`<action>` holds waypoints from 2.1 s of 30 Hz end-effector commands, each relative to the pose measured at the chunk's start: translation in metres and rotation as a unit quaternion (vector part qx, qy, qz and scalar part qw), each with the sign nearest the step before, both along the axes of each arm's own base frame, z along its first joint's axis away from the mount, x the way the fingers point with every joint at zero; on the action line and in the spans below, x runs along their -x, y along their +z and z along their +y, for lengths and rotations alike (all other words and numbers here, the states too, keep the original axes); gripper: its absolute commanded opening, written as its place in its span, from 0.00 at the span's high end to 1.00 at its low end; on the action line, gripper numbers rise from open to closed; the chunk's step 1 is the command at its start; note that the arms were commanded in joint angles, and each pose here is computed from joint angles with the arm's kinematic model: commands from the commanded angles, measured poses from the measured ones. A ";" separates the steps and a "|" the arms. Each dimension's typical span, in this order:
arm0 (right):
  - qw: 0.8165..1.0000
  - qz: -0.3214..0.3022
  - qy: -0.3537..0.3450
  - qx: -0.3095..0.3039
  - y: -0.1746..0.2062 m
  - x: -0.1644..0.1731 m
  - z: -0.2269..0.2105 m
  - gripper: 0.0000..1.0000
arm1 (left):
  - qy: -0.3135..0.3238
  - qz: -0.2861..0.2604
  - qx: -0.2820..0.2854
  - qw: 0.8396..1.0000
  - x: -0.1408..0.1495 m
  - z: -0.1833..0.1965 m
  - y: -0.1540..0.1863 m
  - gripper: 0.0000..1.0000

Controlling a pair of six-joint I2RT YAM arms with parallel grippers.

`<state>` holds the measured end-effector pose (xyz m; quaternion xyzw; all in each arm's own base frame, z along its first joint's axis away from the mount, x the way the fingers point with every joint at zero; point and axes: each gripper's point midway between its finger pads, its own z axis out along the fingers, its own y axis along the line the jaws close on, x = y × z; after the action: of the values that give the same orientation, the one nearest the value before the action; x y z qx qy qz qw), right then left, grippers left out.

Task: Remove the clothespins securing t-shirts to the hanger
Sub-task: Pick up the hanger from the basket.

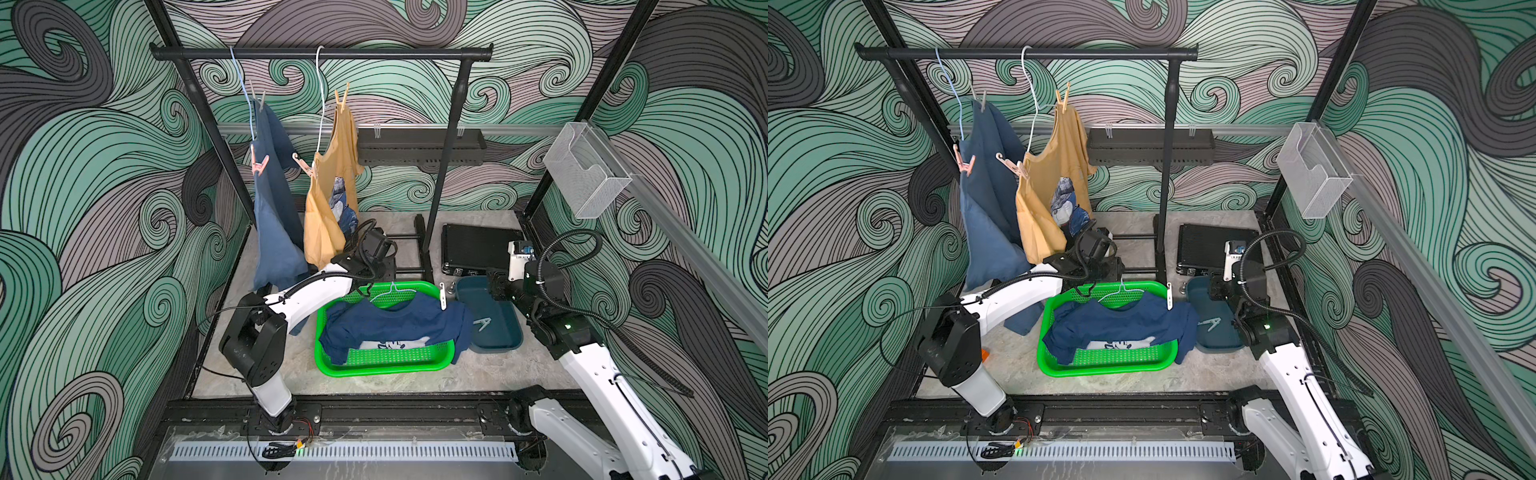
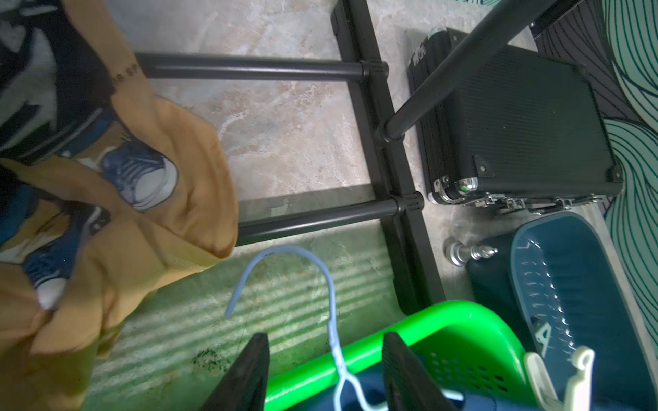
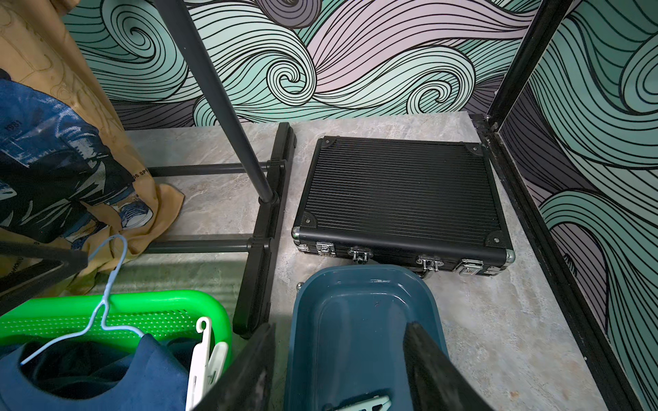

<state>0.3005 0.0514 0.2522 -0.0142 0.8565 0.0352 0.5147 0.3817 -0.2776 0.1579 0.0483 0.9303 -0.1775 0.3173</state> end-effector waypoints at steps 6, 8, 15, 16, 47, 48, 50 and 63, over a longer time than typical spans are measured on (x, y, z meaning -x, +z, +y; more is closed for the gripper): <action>1.000 -0.025 0.007 -0.001 0.020 -0.005 0.002 0.41 | -0.031 0.041 0.009 0.999 -0.003 -0.019 -0.013 0.53; 1.000 -0.024 0.008 0.000 0.020 -0.005 0.002 0.41 | -0.030 0.037 -0.003 0.999 -0.003 -0.017 -0.013 0.52; 1.000 -0.021 0.014 -0.008 0.016 -0.006 0.005 0.41 | -0.014 0.042 -0.022 0.999 -0.003 -0.007 -0.023 0.52; 1.000 -0.022 0.014 -0.009 0.017 -0.006 0.006 0.41 | -0.017 0.045 -0.019 0.999 -0.003 -0.010 -0.026 0.52; 0.967 -0.105 0.232 -0.001 0.082 0.009 0.070 0.30 | -0.027 -0.055 0.036 0.997 0.021 -0.007 0.078 0.97; 0.962 -0.106 0.251 -0.005 0.087 0.012 0.076 0.30 | -0.028 -0.061 0.042 0.997 0.024 -0.006 0.084 0.97; 0.948 -0.106 0.299 -0.019 0.099 0.021 0.090 0.29 | -0.033 -0.077 0.053 0.995 0.030 -0.004 0.101 0.97; 0.869 -0.104 0.478 -0.077 0.129 0.068 0.146 0.27 | -0.139 -0.201 0.092 0.965 0.073 0.002 0.174 1.00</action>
<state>0.2551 0.1783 0.3789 -0.3307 0.7116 0.2967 0.5443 0.3162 -0.2669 0.3036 0.1375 0.8470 -0.2675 0.4384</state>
